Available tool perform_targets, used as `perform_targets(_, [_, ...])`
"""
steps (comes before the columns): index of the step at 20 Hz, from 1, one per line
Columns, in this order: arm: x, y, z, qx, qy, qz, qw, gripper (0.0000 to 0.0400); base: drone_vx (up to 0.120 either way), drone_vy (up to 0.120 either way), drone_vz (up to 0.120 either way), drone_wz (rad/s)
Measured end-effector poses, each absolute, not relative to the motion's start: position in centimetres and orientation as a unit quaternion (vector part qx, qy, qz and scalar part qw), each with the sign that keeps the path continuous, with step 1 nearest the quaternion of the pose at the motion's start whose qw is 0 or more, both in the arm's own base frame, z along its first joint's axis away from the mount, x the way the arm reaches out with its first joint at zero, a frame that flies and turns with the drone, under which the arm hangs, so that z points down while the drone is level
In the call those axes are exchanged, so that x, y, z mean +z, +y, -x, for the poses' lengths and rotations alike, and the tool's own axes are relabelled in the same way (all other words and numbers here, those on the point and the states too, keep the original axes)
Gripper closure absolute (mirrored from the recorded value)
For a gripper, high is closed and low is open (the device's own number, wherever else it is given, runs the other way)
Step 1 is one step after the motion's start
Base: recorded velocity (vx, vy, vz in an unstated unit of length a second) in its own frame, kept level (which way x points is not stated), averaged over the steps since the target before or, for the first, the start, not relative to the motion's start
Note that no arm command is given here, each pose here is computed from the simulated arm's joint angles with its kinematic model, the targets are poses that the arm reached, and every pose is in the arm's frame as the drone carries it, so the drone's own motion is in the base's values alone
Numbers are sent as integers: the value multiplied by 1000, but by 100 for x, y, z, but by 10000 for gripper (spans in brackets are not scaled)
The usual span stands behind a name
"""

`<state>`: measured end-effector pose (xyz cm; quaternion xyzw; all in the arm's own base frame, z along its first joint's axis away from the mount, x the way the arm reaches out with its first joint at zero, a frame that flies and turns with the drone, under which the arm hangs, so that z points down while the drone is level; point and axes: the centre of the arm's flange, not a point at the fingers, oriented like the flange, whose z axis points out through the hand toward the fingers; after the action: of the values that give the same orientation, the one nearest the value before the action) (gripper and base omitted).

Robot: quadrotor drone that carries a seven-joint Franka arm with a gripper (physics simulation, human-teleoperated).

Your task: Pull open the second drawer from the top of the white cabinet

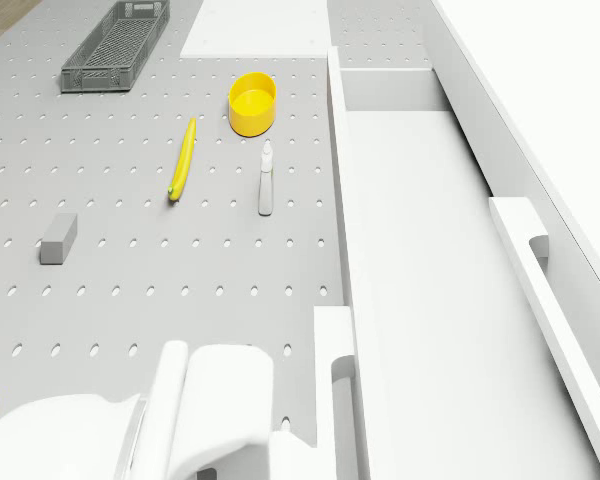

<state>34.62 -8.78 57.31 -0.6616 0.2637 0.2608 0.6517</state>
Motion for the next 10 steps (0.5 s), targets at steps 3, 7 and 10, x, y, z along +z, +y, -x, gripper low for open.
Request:
perform_targets(3, [5754,-992,-3456,264,266,659,652,273,0,0,0,0])
perform_targets(7, [5770,-1148,-3448,272,275,657,648,261,0,0,0,0])
perform_targets(10, [5776,-1280,-3447,270,273,657,649,247,0,0,0,0])
